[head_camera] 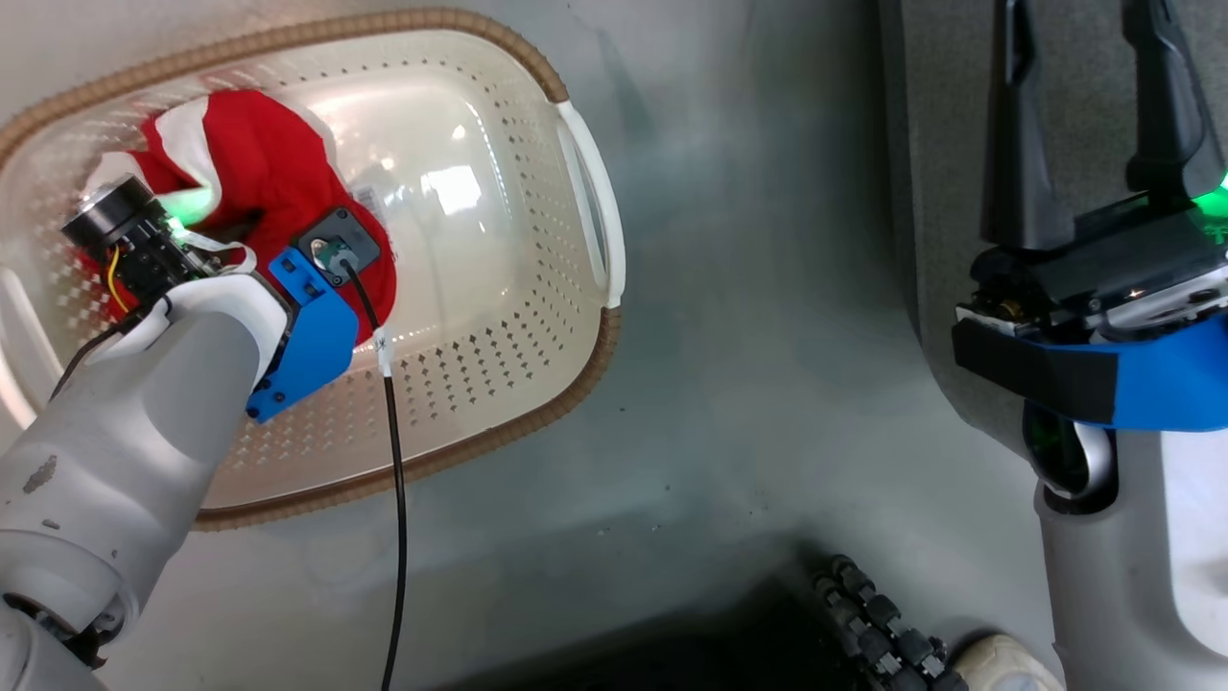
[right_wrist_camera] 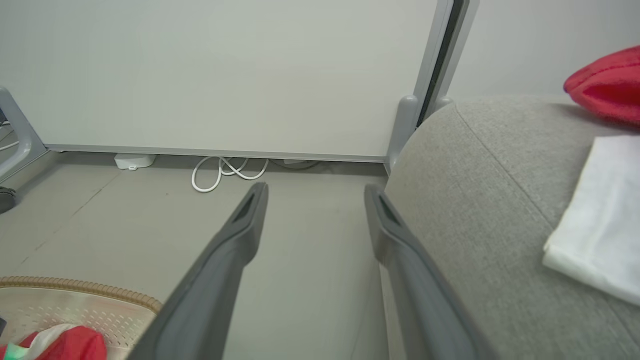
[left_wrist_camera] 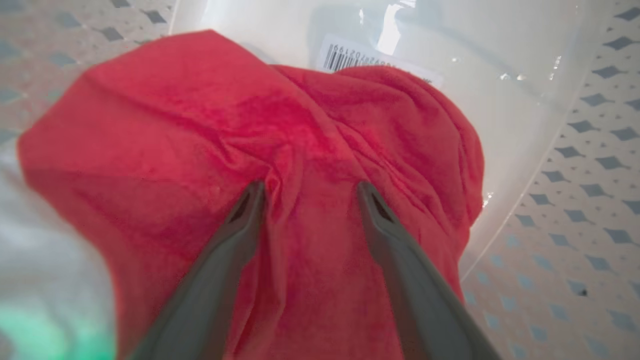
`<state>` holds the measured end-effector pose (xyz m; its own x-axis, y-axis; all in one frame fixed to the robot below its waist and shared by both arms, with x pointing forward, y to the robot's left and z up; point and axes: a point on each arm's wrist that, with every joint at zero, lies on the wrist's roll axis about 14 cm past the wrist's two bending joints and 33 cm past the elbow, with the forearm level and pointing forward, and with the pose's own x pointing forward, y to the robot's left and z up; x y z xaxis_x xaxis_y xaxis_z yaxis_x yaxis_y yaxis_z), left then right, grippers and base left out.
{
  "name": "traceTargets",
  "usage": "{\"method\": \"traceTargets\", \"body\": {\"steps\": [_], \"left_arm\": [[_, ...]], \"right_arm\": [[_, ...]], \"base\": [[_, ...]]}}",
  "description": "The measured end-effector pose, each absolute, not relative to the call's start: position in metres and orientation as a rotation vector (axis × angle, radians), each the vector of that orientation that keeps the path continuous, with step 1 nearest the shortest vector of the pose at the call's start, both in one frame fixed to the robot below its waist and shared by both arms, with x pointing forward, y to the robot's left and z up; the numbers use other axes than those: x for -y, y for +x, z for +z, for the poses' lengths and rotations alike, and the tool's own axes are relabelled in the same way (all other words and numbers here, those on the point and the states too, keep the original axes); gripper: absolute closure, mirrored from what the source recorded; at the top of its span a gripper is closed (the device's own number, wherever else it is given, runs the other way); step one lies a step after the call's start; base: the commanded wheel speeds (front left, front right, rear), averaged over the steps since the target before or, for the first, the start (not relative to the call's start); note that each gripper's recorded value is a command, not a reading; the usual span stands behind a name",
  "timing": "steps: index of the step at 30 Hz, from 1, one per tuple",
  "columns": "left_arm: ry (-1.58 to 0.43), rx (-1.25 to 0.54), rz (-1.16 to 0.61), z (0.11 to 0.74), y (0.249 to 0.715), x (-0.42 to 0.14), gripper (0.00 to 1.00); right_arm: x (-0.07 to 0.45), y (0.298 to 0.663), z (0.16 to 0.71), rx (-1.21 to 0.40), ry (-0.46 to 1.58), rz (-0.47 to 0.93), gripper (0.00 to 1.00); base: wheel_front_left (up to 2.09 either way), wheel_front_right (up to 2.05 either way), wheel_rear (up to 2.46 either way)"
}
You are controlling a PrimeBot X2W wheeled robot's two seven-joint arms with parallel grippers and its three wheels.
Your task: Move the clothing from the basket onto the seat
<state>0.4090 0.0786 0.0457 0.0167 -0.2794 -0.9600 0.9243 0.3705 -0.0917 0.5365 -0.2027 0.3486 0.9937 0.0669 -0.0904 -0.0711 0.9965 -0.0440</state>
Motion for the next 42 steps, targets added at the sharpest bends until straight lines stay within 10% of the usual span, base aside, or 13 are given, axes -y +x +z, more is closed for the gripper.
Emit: {"method": "traceTargets", "body": {"steps": [11, 12, 13, 42], "left_arm": [[0.738, -1.266, -1.068, 0.019, 0.400, -0.084, 0.02], [0.740, -1.267, -1.068, 0.019, 0.400, -0.084, 0.65], [0.742, -1.269, -1.067, 0.018, 0.400, -0.085, 1.00], [0.382, -0.825, -0.959, 0.153, 0.469, -0.012, 1.00]], "right_arm": [[0.211, 0.535, 0.332, -0.110, -0.069, 0.052, 0.00], [0.211, 0.535, 0.332, -0.109, -0.070, 0.052, 0.00], [0.211, 0.535, 0.333, -0.108, -0.070, 0.052, 0.00], [0.190, 0.547, 0.405, 0.041, -0.046, 0.079, 0.00]], "base": [[0.00, 0.00, 0.00], [0.00, 0.00, 0.00], [0.00, 0.00, 0.00], [0.00, 0.00, 0.00]]}}
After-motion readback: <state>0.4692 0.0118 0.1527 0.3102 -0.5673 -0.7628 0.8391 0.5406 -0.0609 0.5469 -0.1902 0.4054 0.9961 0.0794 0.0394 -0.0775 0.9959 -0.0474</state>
